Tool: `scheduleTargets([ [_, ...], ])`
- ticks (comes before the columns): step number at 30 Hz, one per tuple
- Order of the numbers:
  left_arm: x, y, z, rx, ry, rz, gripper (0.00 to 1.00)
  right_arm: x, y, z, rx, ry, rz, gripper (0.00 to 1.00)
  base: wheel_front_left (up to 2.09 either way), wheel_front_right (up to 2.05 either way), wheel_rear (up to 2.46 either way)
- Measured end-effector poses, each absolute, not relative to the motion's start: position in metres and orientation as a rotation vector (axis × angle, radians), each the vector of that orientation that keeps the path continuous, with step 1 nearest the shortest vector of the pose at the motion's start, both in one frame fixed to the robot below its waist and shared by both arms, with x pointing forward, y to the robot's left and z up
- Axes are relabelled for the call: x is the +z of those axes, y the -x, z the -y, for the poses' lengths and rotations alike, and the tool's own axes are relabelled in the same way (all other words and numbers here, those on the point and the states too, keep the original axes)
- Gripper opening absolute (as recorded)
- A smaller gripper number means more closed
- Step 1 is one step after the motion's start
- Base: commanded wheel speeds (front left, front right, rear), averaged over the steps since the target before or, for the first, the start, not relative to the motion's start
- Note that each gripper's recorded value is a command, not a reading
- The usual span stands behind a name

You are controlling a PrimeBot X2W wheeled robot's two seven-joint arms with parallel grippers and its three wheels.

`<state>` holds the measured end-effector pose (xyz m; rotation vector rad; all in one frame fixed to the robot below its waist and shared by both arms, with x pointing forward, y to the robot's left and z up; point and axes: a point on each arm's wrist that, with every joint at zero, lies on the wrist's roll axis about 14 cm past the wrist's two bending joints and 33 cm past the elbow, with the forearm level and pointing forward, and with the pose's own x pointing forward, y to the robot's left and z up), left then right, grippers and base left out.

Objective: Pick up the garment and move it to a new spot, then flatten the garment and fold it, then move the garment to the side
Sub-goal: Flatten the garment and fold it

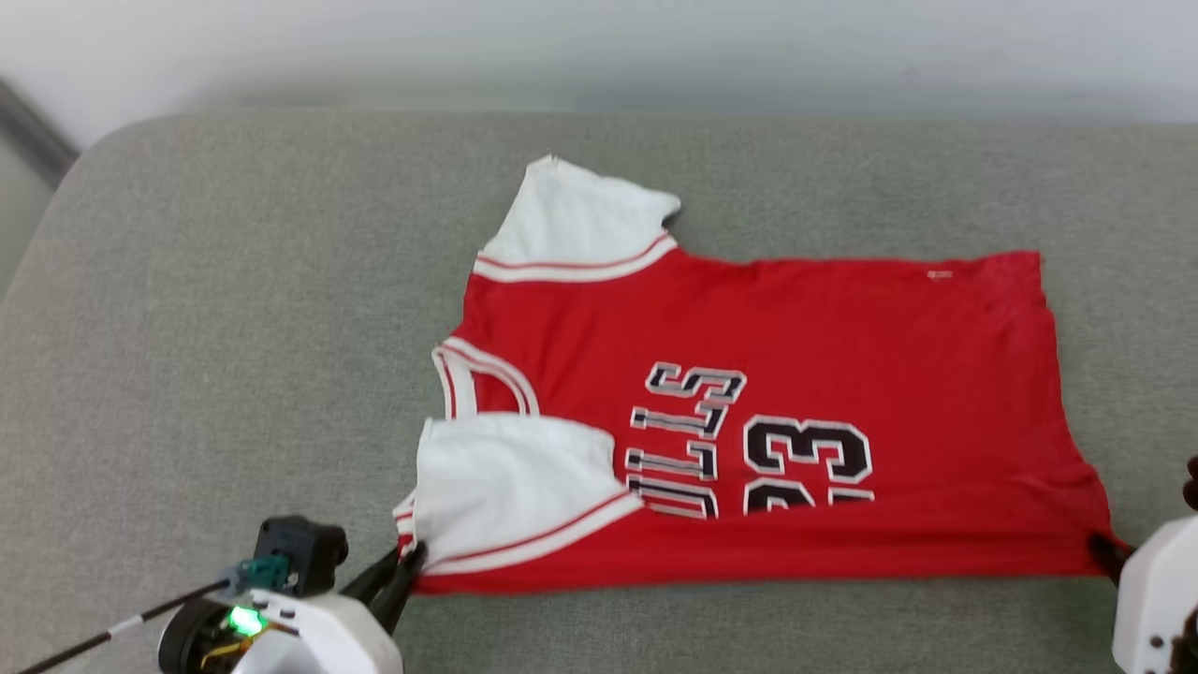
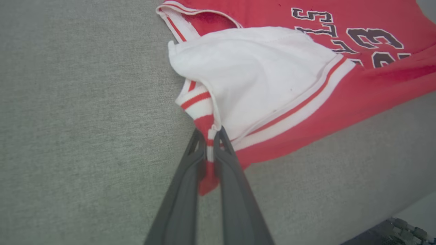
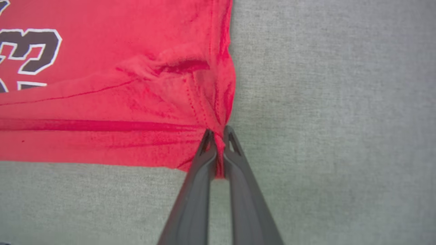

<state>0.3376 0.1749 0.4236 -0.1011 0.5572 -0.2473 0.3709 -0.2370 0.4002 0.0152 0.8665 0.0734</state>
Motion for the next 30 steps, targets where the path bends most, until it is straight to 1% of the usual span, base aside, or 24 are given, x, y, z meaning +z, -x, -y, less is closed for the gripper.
scheduleTargets([
  [4, 0.419, -0.32, -0.169, -0.283, 0.086, -0.601, 0.0, 0.408, -0.348, 0.248, 0.055, -0.008, -0.881, 0.0, 0.0, 0.0, 0.0],
  [9, 0.41, -0.306, -0.16, -0.307, 0.099, -0.647, 0.0, 0.399, -0.319, 0.259, 0.033, 0.003, -0.96, 0.0, 0.0, 0.0, 0.0],
  [16, 0.384, -0.295, -0.154, -0.326, 0.115, -0.728, 0.0, 0.38, -0.308, 0.259, 0.016, -0.022, -1.013, 0.0, 0.0, 0.0, 0.0],
  [17, 0.381, -0.296, -0.155, -0.327, 0.113, -0.731, 0.0, 0.377, -0.307, 0.258, 0.015, -0.027, -1.02, 0.32, 0.0, 0.0, 0.0],
  [18, 0.38, -0.297, -0.154, -0.328, 0.117, -0.726, 0.36, 0.375, -0.308, 0.258, 0.016, -0.026, -1.019, 1.0, 0.0, 0.0, 0.0],
  [19, 0.379, -0.299, -0.153, -0.324, 0.122, -0.719, 0.95, 0.373, -0.31, 0.257, 0.016, -0.025, -1.015, 1.0, 0.0, 0.0, 0.0],
  [20, 0.378, -0.3, -0.153, -0.324, 0.127, -0.714, 1.0, 0.371, -0.311, 0.256, 0.015, -0.034, -1.015, 1.0, 0.0, 0.0, 0.0],
  [25, 0.386, -0.308, -0.154, -0.321, 0.131, -0.642, 1.0, 0.374, -0.316, 0.248, 0.033, -0.075, -0.977, 1.0, 0.0, 0.0, 0.0],
  [27, 0.395, -0.313, -0.155, -0.321, 0.126, -0.588, 1.0, 0.383, -0.324, 0.251, 0.029, -0.076, -0.925, 1.0, 0.0, 0.0, 0.0],
  [30, 0.422, -0.331, -0.156, -0.308, 0.139, -0.444, 1.0, 0.405, -0.341, 0.252, 0.031, -0.071, -0.803, 1.0, 0.0, 0.0, 0.0],
])
